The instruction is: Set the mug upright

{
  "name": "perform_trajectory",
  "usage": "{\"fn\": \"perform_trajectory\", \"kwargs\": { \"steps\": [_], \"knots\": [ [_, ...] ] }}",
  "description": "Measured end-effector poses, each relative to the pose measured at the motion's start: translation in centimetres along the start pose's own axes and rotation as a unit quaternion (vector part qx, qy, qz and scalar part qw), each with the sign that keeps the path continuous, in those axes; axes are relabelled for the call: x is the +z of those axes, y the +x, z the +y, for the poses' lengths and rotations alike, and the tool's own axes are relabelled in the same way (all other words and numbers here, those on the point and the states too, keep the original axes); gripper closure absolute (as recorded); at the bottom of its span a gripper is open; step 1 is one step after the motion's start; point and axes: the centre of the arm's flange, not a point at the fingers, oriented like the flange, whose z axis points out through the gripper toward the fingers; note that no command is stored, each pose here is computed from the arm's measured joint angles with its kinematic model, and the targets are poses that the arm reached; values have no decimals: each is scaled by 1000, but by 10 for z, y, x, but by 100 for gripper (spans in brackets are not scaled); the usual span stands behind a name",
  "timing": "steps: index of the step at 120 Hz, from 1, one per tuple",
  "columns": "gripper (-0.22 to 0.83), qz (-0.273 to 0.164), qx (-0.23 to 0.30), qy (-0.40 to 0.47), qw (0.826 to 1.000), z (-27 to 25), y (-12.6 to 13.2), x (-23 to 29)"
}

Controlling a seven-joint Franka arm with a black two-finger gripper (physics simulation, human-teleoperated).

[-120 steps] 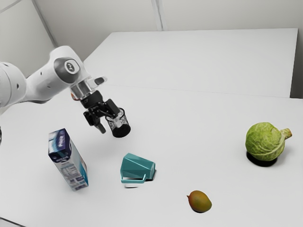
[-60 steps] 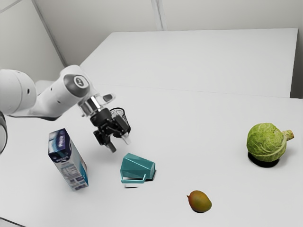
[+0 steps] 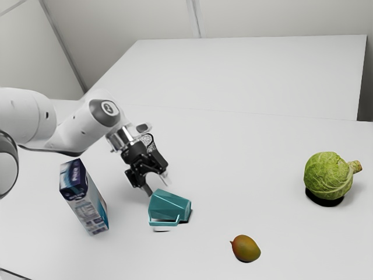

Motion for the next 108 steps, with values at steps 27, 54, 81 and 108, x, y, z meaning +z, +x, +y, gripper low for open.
{"fn": "perform_trajectory", "kwargs": {
  "steps": [27, 54, 81, 108],
  "knots": [
    [8, -2, -3, -5, 1000, 2, 0, 8],
    [24, -2, -9, -11, 1000, 0, -1, 13],
    [47, -2, -15, -17, 1000, 0, -2, 18],
    [65, 2, -15, -19, 1000, 2, -1, 19]
  ]
}}
